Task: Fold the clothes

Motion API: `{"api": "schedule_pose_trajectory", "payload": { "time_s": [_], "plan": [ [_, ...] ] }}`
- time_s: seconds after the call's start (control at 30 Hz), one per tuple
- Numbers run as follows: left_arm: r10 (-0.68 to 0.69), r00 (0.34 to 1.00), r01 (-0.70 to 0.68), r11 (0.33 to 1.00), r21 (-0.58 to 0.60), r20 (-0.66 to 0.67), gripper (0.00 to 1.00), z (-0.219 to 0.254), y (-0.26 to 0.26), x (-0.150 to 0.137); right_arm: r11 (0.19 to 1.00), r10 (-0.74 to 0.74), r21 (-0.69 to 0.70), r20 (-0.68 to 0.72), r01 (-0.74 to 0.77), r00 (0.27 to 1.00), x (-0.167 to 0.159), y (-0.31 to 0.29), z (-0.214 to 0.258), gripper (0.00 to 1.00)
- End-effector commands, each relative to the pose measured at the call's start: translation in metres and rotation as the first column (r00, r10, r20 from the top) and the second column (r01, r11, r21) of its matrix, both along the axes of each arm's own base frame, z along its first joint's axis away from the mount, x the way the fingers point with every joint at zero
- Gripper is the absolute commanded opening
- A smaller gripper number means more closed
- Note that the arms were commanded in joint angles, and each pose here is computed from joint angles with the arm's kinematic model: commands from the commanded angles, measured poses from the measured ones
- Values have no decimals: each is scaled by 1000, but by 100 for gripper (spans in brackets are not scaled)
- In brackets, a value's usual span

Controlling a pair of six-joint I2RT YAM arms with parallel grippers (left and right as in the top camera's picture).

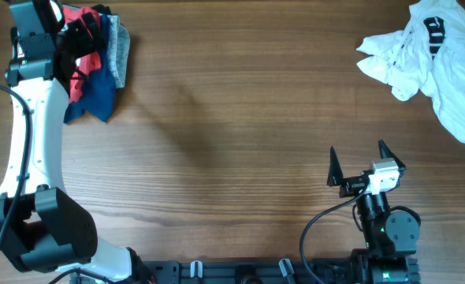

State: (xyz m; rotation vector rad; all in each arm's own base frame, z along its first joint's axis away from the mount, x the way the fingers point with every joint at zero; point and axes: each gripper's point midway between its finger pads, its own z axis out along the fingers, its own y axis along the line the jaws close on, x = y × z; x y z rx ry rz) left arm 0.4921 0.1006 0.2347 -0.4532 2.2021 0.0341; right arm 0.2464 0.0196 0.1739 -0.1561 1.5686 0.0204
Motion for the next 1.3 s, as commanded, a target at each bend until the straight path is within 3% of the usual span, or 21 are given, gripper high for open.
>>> {"api": "schedule_pose_trajectory", "payload": {
  "time_s": [0.0, 0.27, 0.47, 0.67, 0.9, 1.27],
  "plan": [
    [-6, 1000, 6, 1000, 16, -12, 100, -4, 3, 0, 1000, 17, 15, 12, -17, 1000, -1, 3, 3, 100],
    [14, 1000, -14, 999, 30, 3, 100, 25, 3, -25, 1000, 17, 14, 12, -17, 1000, -1, 3, 3, 100],
    [-28, 988, 26, 1000, 15, 151, 100, 85, -16, -65, 1000, 17, 15, 12, -17, 1000, -1, 3, 3, 100],
    [-19, 960, 18, 1000, 7, 281, 100, 106, -28, -105, 1000, 17, 14, 12, -17, 1000, -1, 3, 3, 100],
    [8, 902, 1, 1000, -20, 432, 100, 72, -37, -153, 1000, 17, 15, 12, -17, 1000, -1, 3, 3, 100],
    [24, 860, 20, 996, -82, 510, 100, -4, -58, -221, 1000, 17, 15, 12, -17, 1000, -1, 3, 3, 100]
  ]
}}
